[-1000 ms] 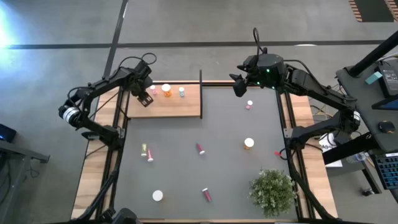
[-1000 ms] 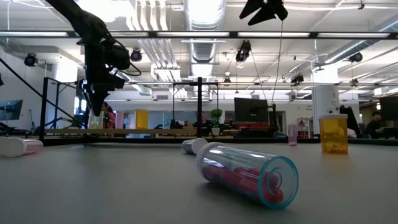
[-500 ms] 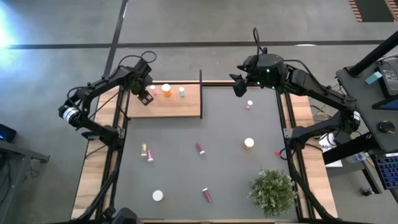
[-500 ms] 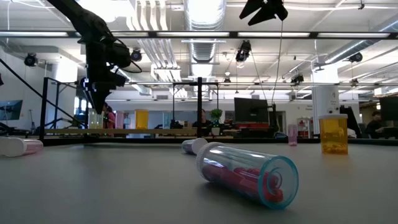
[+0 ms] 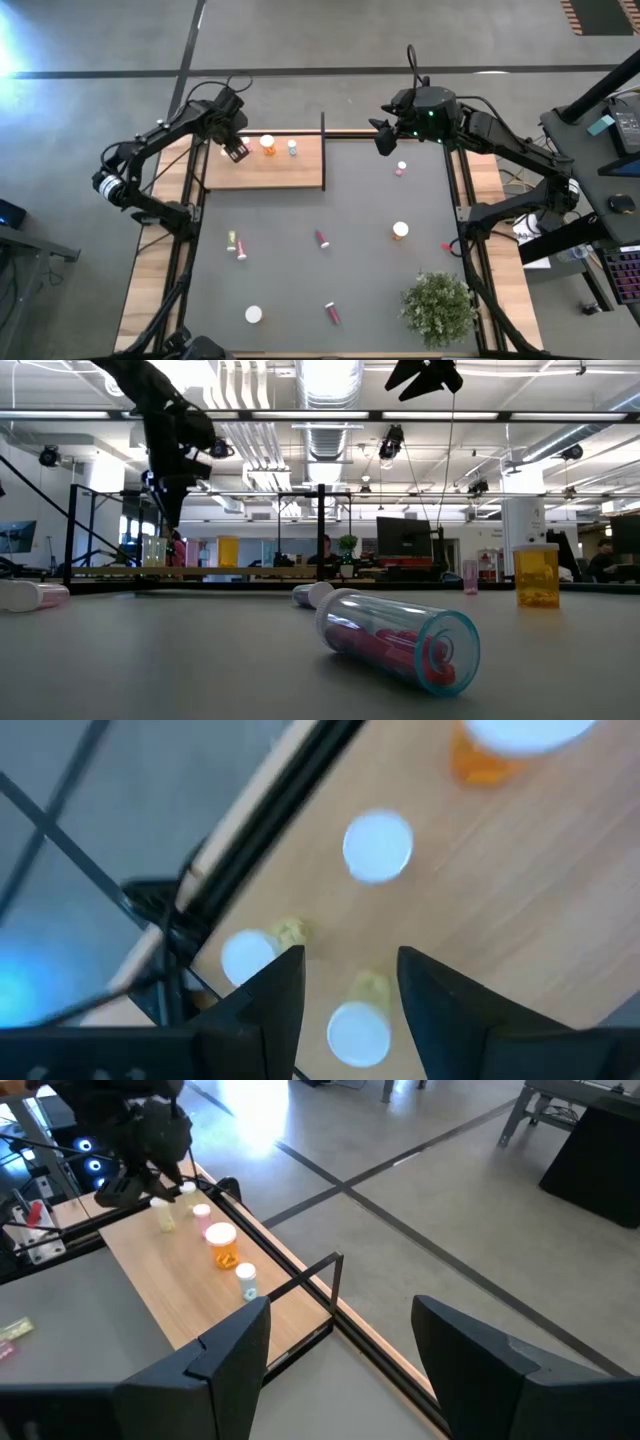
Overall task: Pick and place medicine bottles onto shelf by color
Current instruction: Put the left pink pill bottle on the shelf aligned with the other pink pill bottle
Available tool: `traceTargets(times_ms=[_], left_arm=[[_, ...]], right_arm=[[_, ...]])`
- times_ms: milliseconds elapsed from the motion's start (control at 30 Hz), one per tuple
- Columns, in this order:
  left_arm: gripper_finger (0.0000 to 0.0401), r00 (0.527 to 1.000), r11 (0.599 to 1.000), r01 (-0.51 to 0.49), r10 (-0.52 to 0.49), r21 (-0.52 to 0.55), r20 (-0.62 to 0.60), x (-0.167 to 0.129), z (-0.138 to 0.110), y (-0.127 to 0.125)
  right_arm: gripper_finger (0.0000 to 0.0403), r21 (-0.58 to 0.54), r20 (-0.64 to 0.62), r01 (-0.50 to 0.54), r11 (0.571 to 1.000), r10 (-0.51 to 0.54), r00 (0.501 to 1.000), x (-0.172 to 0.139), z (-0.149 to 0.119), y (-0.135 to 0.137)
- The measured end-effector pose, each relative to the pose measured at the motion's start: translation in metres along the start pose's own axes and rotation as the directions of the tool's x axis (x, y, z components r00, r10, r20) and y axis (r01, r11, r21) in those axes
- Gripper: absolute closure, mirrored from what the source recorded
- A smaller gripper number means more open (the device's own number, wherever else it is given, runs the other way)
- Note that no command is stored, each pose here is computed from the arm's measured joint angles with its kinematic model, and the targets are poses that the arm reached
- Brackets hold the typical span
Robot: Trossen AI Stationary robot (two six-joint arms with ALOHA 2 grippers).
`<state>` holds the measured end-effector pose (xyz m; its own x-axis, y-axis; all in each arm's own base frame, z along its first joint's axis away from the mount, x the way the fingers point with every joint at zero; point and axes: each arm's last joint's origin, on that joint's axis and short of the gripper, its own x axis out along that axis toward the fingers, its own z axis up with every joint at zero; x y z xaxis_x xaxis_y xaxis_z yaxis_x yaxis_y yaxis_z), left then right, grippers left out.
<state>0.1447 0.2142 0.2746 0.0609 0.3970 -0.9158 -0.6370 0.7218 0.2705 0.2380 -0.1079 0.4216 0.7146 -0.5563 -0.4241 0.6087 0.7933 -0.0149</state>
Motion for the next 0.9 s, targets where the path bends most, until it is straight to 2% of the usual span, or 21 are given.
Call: traceTargets(times_ms=[133, 267, 467, 600, 733, 833, 900], left_arm=[[0.0257, 0.997, 0.999, -0.008, 0.004, 0.044, 0.079, -0.02, 0.007, -0.007], [0.0257, 0.988, 0.994, -0.017, 0.001, 0.108, 0.151, -0.039, 0.014, -0.025], [0.0257, 0.968, 0.987, -0.012, -0.028, 0.16, 0.25, -0.067, 0.02, -0.067], [0.0257, 0.951, 0.968, -0.026, -0.053, 0.249, 0.305, -0.085, 0.015, -0.099], [0.0257, 0.932, 0.941, 0.008, -0.13, 0.338, 0.339, -0.098, 0.007, -0.131], [0.0257, 0.92, 0.951, 0.08, -0.185, 0.298, 0.345, -0.105, 0.001, -0.152], [0.0257, 0.916, 0.964, 0.145, -0.216, 0.222, 0.339, -0.108, -0.004, -0.166]], right_arm=[[0.017, 0.0, 0.0, 0.0, 1.0, 0.0, 1.0, 0.0, 0.0, 0.0], [0.017, 0.0, -0.001, 0.0, 1.0, 0.0, 1.0, 0.0, 0.0, 0.0], [0.017, 0.0, 0.0, 0.0, 1.0, 0.0, 1.0, 0.0, 0.0, 0.0], [0.017, 0.0, 0.0, 0.0, 1.0, 0.0, 1.0, 0.0, 0.0, 0.0], [0.017, 0.0, 0.0, 0.0, 1.0, 0.0, 1.0, 0.0, 0.0, 0.0], [0.017, 0.0, 0.0, 0.0, 1.0, 0.0, 1.0, 0.0, 0.0, 0.0], [0.017, 0.0, -0.001, 0.0, 1.0, 0.0, 1.0, 0.0, 0.0, 0.0]])
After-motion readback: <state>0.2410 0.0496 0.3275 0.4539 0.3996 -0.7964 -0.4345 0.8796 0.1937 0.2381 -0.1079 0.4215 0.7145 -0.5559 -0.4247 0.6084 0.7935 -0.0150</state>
